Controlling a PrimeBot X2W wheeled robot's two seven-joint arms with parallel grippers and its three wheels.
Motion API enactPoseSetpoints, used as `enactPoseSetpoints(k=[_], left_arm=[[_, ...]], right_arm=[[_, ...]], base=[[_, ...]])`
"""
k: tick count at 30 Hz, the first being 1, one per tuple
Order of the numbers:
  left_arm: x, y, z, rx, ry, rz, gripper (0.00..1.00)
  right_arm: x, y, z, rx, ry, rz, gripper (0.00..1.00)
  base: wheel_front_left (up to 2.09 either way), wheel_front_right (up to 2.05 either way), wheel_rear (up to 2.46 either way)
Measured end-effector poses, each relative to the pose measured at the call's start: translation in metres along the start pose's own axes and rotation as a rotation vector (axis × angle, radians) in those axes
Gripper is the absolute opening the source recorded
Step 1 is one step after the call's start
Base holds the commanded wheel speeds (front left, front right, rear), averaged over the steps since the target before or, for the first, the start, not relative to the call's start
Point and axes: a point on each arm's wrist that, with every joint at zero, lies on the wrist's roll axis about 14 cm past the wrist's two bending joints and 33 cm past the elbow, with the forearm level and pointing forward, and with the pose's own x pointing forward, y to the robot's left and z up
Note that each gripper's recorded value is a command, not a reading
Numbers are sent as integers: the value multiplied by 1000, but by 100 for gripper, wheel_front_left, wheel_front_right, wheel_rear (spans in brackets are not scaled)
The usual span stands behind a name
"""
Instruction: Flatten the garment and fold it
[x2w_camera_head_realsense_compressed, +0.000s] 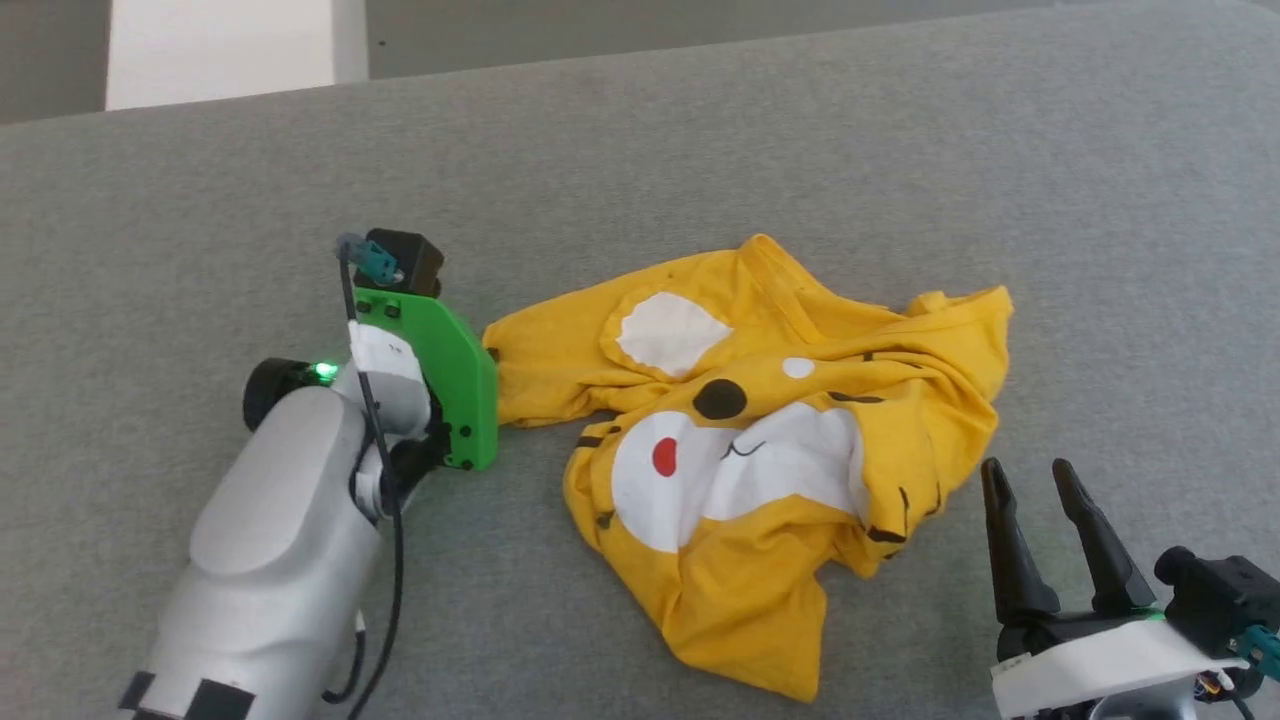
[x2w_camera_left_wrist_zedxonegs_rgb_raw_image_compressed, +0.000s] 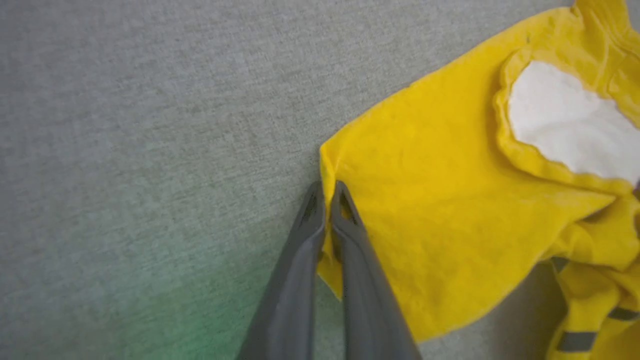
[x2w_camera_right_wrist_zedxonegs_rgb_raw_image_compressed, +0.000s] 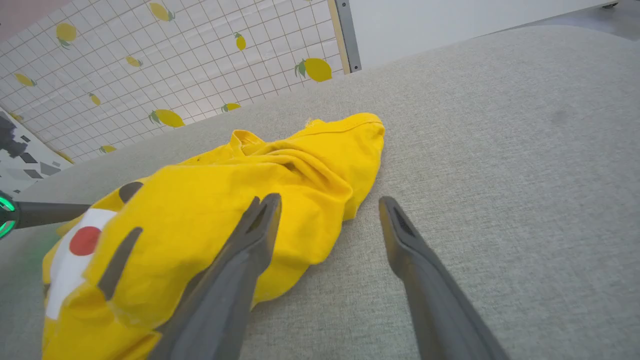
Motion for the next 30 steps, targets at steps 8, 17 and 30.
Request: enactPoseSetpoints(k=[8,17,30], left_arm=[[-47,16,18,-204,-340,42,0],[-138,116,-37,-481,-510,347,0],[-200,131,-98,-625,-553,492,0]], right_arm=[[11,22,3,-5,1,77,100],[19,43,8,-16,-1,144,100],[18,57,7,-51,38,193,100]], base=[[0,0,0],[0,0,0],[0,0,0]])
